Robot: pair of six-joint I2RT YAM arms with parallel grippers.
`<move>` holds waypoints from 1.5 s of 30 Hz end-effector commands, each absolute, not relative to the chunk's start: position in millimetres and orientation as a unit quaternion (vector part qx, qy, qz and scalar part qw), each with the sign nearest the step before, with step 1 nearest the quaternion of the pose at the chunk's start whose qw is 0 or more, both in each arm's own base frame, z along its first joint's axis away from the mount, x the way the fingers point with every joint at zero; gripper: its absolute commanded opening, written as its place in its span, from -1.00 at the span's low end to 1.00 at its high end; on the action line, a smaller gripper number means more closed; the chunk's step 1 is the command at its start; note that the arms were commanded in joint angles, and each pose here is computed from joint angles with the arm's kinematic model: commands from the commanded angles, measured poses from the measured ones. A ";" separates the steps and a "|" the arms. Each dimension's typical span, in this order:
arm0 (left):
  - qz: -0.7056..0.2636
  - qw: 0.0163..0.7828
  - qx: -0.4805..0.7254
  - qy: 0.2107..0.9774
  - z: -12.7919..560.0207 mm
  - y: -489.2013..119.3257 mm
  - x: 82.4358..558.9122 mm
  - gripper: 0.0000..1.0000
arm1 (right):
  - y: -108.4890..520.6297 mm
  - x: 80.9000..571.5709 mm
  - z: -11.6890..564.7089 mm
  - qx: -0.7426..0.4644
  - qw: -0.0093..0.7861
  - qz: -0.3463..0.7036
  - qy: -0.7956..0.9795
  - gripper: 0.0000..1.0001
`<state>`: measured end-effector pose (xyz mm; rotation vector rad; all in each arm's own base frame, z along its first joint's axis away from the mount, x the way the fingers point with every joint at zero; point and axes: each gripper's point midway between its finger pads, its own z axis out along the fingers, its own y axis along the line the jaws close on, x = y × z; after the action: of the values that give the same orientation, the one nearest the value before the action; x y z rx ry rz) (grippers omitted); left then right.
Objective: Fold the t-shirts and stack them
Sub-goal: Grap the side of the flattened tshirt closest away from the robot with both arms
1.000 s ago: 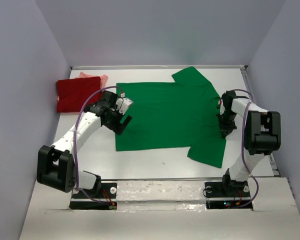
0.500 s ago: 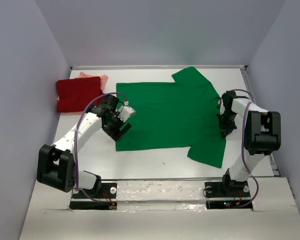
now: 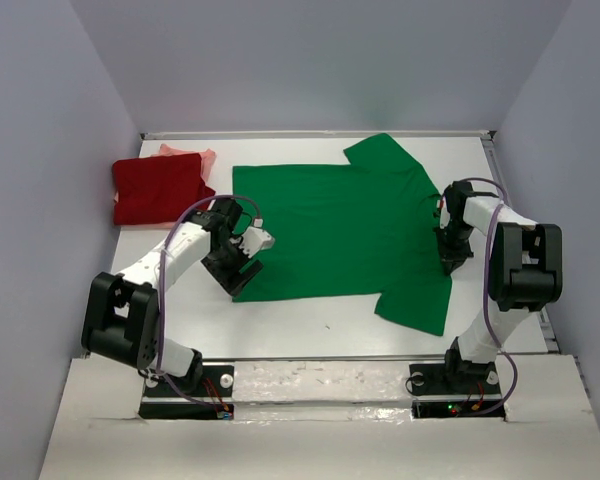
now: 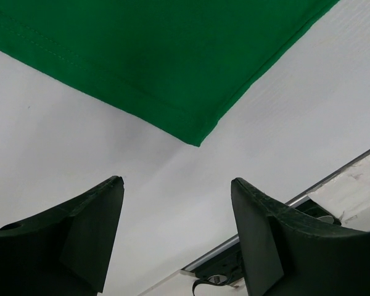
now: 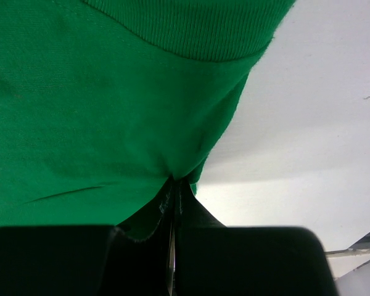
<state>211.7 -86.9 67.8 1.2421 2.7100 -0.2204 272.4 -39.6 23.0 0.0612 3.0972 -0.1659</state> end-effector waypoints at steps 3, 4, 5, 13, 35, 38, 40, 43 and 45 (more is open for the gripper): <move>-0.067 0.055 0.446 0.891 61.5 -79.6 201.7 0.57 | -41.3 288.2 37.5 0.024 0.062 -0.051 0.996 -1.00; -0.068 0.051 0.449 0.889 58.6 -78.5 199.0 0.57 | -41.0 288.2 37.5 0.025 0.062 -0.050 0.996 -1.00; -0.070 0.047 0.450 0.889 56.5 -78.1 197.0 0.56 | -41.0 288.6 37.4 0.025 0.062 -0.050 0.996 -1.00; -0.079 0.025 0.476 0.876 45.4 -74.5 184.4 0.38 | -42.3 288.1 37.6 0.026 0.062 -0.054 0.996 -1.00; -0.060 0.025 0.471 0.880 20.5 -94.1 205.7 0.31 | -38.9 286.8 40.7 0.022 0.070 -0.045 0.996 -1.00; -0.069 0.024 0.472 0.879 22.7 -100.3 206.9 0.29 | -39.2 286.7 39.0 0.022 0.067 -0.045 0.996 -1.00; -0.071 0.023 0.474 0.877 22.4 -103.8 206.7 0.27 | -38.7 287.8 38.4 0.022 0.067 -0.044 0.997 -1.00; -0.078 0.023 0.476 0.875 23.8 -109.1 206.0 0.09 | -38.5 287.9 37.2 0.021 0.066 -0.043 0.997 -1.00; -0.086 0.022 0.479 0.873 25.4 -113.8 203.3 -0.17 | -38.6 288.1 36.8 0.021 0.066 -0.043 0.997 -1.00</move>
<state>204.3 -102.4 17.3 1.4764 2.7163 -0.2127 276.1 -37.3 29.2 0.0622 3.0666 -0.1434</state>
